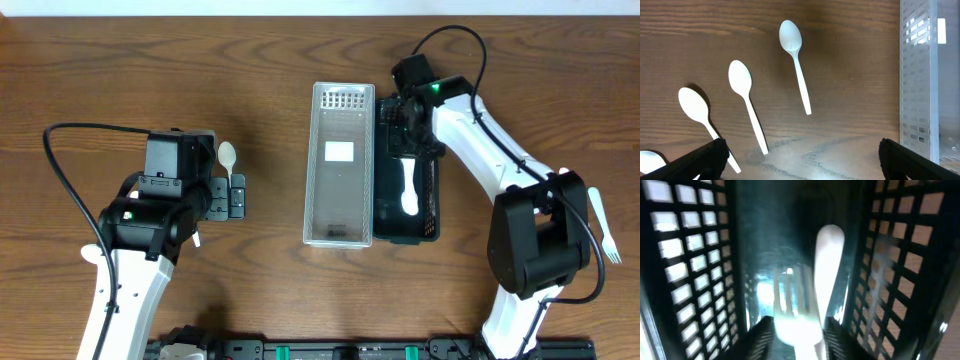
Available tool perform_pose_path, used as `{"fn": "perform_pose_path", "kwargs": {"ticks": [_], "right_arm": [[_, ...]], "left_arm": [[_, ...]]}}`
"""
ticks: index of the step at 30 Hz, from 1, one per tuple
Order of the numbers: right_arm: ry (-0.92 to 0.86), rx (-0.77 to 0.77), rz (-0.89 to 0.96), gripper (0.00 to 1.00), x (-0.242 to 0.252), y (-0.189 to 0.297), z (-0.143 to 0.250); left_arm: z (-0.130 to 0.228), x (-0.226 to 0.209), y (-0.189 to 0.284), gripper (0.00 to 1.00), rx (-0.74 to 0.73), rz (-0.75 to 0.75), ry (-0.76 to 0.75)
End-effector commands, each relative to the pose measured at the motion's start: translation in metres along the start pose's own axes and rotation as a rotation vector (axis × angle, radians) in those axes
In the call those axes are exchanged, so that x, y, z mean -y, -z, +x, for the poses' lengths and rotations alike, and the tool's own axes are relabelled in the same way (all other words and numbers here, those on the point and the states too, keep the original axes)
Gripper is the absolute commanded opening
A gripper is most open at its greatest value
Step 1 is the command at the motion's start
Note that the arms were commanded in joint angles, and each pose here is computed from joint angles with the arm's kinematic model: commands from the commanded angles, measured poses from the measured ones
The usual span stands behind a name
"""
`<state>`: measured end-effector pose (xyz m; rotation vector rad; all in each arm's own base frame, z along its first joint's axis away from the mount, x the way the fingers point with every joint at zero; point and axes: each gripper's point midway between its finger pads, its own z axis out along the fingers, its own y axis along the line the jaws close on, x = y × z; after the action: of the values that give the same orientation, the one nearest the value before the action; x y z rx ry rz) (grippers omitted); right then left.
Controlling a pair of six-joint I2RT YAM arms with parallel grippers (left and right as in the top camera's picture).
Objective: Pack container
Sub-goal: 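Lower cutlery into the dark green basket and open right gripper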
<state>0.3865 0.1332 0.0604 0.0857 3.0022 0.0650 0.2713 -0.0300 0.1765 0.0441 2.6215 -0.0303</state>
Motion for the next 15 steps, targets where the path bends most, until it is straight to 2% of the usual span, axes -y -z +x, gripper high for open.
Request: {"fn": "perform_pose_path", "kwargs": {"ticks": [1, 5, 9, 11, 12, 15], "right_arm": [[0.047, 0.030, -0.004, 0.48, -0.005, 0.010, -0.003], [0.073, 0.069, -0.018, 0.53, -0.006, 0.034, -0.009], [0.068, 0.170, -0.036, 0.61, 0.005, 0.088, -0.024], [0.069, 0.234, -0.022, 0.73, 0.022, 0.121, -0.030], [0.059, 0.277, -0.009, 0.74, 0.034, 0.140, -0.033], [-0.032, 0.386, 0.044, 0.87, 0.079, 0.184, -0.036]], "left_arm": [[-0.006, -0.001, 0.004, 0.98, 0.014, -0.008, -0.001], [-0.006, -0.001, 0.004, 0.98, 0.015, -0.008, -0.001], [-0.006, -0.001, 0.004, 0.98, 0.014, -0.008, -0.001], [-0.006, -0.001, 0.004, 0.98, 0.014, -0.008, -0.001], [-0.006, -0.001, 0.004, 0.98, 0.014, -0.008, -0.001], [-0.006, -0.001, 0.004, 0.98, 0.014, -0.008, -0.001]]}}
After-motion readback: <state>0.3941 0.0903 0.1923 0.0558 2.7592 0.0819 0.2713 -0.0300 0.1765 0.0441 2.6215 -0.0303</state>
